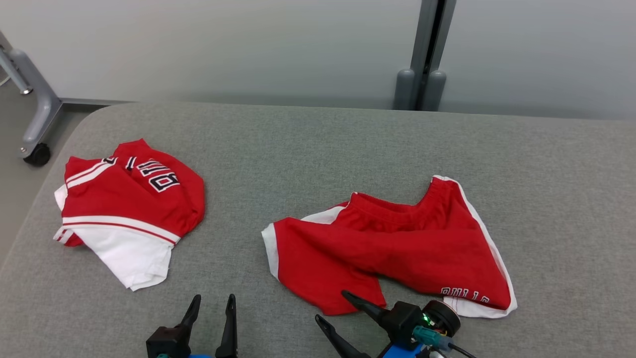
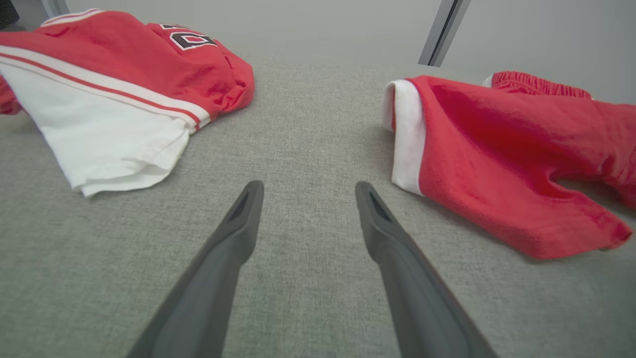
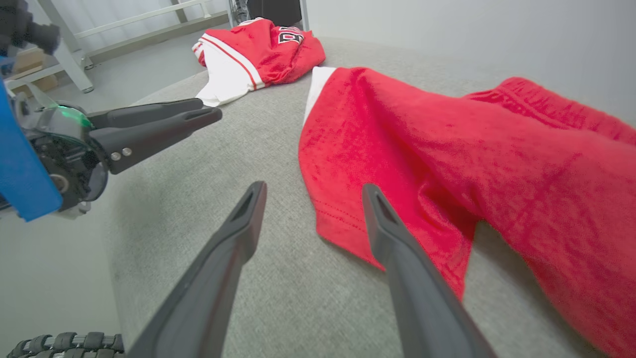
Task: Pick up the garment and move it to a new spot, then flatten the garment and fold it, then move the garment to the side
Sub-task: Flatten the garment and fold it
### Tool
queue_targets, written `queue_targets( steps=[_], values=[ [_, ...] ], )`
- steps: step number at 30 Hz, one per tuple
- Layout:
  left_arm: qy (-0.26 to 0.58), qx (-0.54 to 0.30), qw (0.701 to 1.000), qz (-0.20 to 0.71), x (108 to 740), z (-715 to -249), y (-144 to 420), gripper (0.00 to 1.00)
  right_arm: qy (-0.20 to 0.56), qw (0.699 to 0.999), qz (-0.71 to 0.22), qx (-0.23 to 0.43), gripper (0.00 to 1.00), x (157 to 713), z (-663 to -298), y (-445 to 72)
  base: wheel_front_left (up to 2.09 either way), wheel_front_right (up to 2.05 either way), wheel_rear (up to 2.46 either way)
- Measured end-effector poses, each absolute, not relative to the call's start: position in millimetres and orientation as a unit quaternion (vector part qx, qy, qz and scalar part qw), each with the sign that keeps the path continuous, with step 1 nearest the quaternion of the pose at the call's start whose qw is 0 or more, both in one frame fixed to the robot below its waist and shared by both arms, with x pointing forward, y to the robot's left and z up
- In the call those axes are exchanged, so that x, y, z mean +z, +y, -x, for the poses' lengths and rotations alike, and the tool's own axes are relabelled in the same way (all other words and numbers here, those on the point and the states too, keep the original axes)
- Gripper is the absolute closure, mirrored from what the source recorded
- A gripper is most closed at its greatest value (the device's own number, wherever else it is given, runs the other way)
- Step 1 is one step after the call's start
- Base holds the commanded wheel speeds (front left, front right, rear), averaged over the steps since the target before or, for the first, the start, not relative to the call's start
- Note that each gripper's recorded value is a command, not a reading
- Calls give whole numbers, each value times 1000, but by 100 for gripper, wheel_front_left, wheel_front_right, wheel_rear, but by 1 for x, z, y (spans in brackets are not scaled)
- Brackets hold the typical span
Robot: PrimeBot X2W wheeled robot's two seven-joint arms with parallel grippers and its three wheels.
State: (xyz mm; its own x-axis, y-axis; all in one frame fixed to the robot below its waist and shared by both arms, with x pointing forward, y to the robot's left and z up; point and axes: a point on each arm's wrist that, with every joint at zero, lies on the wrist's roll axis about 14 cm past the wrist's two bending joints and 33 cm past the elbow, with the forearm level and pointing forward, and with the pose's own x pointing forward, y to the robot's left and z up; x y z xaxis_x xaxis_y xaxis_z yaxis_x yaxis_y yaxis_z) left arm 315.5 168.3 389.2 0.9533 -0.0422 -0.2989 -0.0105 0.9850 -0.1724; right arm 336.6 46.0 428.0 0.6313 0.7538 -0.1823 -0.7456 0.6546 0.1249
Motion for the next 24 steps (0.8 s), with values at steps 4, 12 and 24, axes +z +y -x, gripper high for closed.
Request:
queue_targets(
  steps=[4, 12, 24],
  values=[
    [157, 1, 983, 90, 387, -315, 172, 0, 116, 888, 1, 444, 0, 422, -342, 61, 0, 0, 0],
    [168, 21, 981, 94, 381, -314, 180, 0, 188, 875, 42, 445, 0, 376, -351, 60, 0, 0, 0],
    [165, 31, 981, 102, 382, -314, 184, 0, 113, 900, 2, 421, 100, 435, -415, 67, 0, 0, 0]
  ],
)
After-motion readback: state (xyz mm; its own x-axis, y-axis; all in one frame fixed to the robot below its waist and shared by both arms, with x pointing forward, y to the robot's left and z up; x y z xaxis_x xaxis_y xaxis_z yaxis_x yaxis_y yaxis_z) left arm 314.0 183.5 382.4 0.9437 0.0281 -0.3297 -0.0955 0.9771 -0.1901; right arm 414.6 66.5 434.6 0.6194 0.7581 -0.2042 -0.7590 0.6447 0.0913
